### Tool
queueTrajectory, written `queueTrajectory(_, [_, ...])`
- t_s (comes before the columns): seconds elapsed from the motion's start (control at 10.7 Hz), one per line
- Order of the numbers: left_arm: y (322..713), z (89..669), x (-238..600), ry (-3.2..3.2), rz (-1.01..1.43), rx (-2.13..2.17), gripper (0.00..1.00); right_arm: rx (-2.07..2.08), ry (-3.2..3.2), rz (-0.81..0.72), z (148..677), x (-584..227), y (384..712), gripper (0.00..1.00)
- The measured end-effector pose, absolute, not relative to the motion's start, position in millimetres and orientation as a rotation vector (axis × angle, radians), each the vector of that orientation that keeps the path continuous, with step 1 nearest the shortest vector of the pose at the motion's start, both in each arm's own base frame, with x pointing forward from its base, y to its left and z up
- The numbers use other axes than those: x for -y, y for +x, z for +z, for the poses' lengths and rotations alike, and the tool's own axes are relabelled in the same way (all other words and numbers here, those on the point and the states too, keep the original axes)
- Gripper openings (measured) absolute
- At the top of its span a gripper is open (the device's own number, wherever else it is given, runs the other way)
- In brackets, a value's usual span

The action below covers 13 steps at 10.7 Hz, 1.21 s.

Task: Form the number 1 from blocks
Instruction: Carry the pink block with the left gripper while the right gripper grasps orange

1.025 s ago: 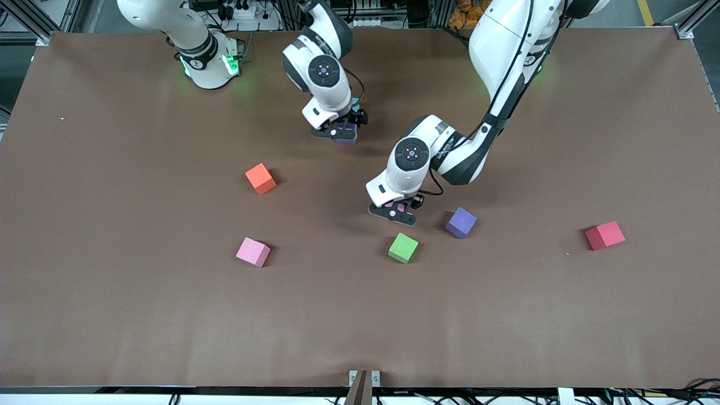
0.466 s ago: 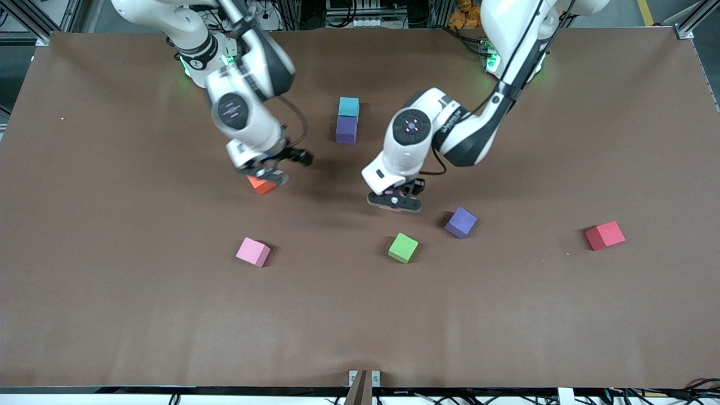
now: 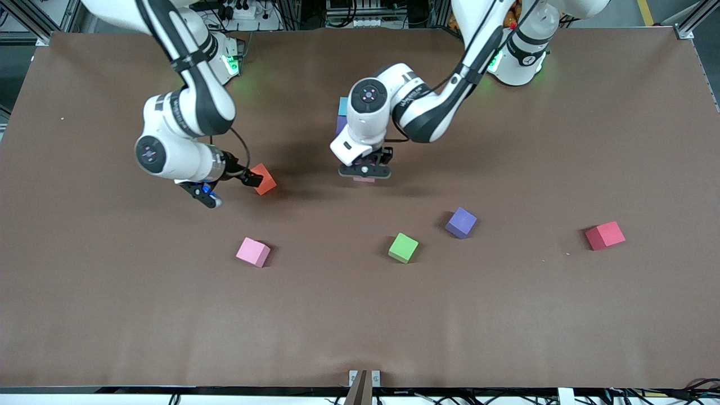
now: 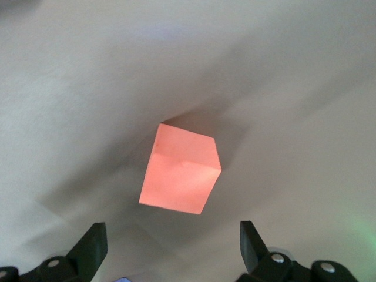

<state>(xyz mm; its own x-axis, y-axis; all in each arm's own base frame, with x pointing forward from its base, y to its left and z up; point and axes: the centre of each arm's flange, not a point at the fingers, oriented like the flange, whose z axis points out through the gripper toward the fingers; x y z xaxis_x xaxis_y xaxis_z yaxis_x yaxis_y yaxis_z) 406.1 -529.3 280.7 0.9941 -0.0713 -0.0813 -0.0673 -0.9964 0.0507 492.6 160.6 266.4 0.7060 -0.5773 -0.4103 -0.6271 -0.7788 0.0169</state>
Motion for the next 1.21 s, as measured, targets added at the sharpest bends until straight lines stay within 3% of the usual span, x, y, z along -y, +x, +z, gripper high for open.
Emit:
queueTrajectory(0.47, [372, 251, 559, 3.104, -0.187, 0.102, 0.60, -1.191, -2.723, 0.555, 248, -155, 504, 1.00])
queueTrajectory(1.21, [332, 218, 583, 3.127, -0.255, 0.138, 0.60, -1.192, -2.756, 0.590, 218, -164, 499, 1.00])
